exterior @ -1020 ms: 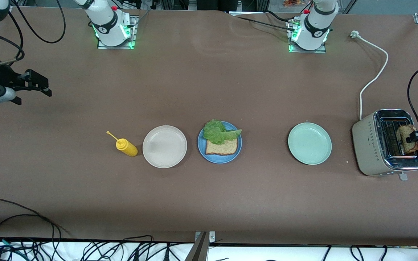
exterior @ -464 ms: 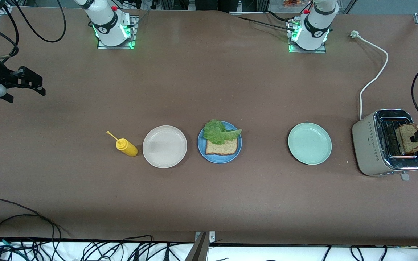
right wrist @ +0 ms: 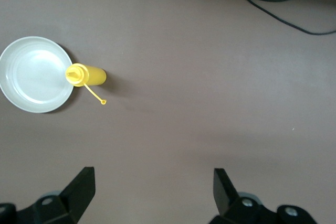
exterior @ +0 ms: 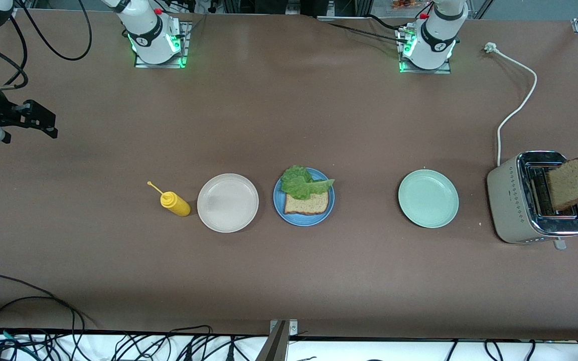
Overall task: Make sandwich in blue plate with both arms
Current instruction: 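Carry the bread slice with the left gripper over the lettuce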
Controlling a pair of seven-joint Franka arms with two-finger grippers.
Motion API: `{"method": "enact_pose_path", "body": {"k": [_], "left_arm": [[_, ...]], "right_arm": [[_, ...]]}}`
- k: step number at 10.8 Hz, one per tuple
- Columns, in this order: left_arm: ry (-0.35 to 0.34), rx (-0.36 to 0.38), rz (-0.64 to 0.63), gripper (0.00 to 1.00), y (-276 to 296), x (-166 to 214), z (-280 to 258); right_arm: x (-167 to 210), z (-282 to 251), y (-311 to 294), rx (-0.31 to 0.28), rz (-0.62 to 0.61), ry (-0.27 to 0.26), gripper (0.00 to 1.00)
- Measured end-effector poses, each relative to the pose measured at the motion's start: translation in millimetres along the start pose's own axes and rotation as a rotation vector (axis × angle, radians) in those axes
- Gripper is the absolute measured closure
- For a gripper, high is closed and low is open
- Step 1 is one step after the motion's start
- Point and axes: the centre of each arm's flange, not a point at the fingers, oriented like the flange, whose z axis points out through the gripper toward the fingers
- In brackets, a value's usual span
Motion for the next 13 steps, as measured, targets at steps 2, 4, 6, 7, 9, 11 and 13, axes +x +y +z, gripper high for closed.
{"method": "enact_pose_path", "body": {"k": [2,4,6,7,9,11,13], "left_arm": [[-0.011,0.034,0.075,0.9,52.8,-5.4,-37.7],[-0.018,0.057,0.15,0.9,104.3,-10.5,-63.3],[-0.06,0.055,0.228,0.9,155.2,-13.2,-68.7],[-0.07,0.053,0.273,0.9,182.7,-11.8,-68.1],[-0.071,0.043,0.376,0.9,241.3,-10.1,-67.2],[-0.091,-0.044,0.418,0.9,296.4,-9.0,-52.5],[-0.145,-0.179,0.382,0.9,338.0,-2.6,-22.0]], "right_arm": [[1.9,-2.8,-2.5,-0.002,0.066,0.007,0.0],[4.5,-1.3,-6.9,-0.002,0.129,0.009,0.0],[9.0,-5.1,-7.5,-0.004,0.186,0.041,0.0],[11.0,-5.7,-7.4,-0.006,0.191,0.051,0.0],[15.1,-6.2,-13.0,-0.006,0.182,0.061,0.0],[19.4,-14.0,-28.1,-0.003,0.161,0.078,0.0],[20.4,-15.3,-31.2,-0.002,0.184,0.081,0.0]]}}
